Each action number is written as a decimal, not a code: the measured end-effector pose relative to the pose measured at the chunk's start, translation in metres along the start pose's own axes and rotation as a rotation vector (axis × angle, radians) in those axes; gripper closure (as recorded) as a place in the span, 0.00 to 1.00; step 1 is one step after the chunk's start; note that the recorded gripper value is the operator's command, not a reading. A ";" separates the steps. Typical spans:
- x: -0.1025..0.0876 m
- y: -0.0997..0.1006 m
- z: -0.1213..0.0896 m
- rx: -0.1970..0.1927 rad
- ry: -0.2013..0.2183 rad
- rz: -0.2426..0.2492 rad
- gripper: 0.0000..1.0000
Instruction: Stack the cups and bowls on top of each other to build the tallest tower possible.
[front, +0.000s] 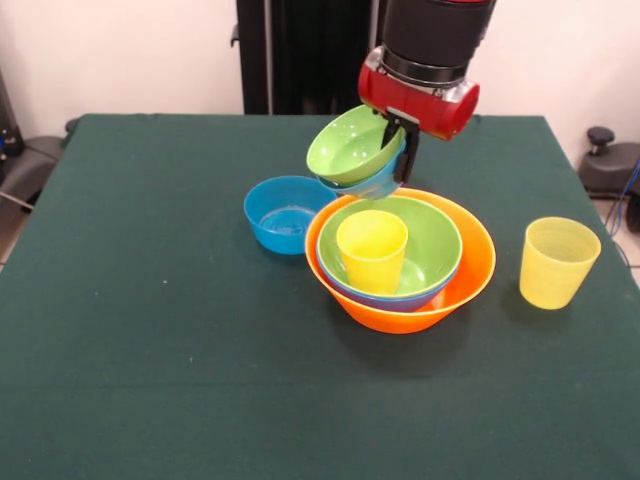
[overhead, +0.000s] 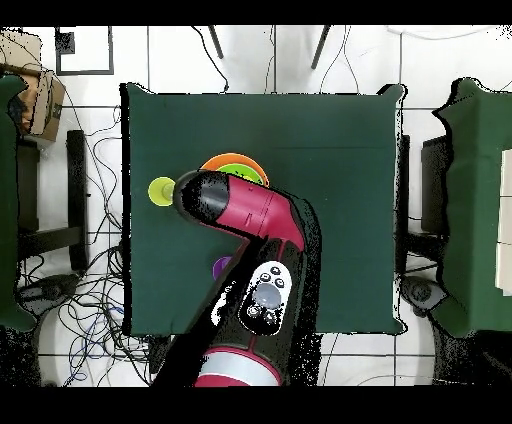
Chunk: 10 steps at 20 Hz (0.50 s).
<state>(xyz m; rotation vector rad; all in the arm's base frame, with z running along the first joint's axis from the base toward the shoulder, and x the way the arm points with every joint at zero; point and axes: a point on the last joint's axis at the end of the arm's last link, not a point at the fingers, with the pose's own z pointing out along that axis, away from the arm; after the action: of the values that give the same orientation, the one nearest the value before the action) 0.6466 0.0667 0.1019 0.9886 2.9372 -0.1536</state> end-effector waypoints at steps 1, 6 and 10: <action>-0.001 -0.001 0.000 0.000 0.001 0.002 1.00; -0.006 -0.013 -0.002 0.010 0.046 0.025 1.00; -0.011 -0.019 -0.006 0.022 0.108 0.041 1.00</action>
<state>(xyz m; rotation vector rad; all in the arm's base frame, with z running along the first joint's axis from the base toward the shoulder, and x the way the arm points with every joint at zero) 0.6438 0.0452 0.1102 1.0926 3.0157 -0.1357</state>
